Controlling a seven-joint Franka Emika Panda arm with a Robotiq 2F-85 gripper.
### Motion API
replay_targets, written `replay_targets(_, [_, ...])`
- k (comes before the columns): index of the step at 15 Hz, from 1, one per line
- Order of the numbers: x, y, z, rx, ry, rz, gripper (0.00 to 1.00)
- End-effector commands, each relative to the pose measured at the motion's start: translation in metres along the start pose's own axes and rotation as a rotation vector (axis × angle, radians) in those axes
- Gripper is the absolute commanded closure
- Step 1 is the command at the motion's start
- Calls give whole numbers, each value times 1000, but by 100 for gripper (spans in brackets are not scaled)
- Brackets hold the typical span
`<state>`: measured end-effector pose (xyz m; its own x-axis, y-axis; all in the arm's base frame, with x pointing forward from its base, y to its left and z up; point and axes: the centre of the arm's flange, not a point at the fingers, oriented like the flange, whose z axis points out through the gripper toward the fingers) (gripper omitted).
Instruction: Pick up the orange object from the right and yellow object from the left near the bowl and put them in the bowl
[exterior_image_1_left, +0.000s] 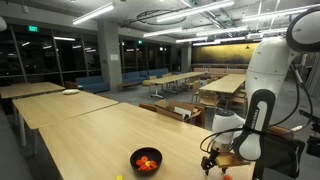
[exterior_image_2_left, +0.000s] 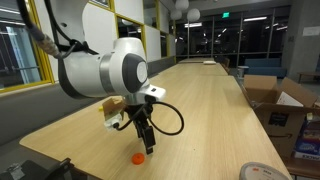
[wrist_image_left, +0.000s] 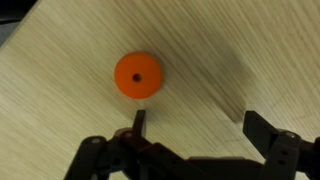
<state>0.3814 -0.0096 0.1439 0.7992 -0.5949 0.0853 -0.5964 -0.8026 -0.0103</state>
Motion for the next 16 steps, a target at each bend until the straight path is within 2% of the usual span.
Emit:
replay_targets(1, [-49,19,-19,2,20,16,0])
replay_targets(8, [-54,35,-18,-33,34,8,0])
replay_targets(11, [-53,51,-15,-96,41,-32,0])
replay_targets(16, [-63,77,-7,-153,50,-152,0])
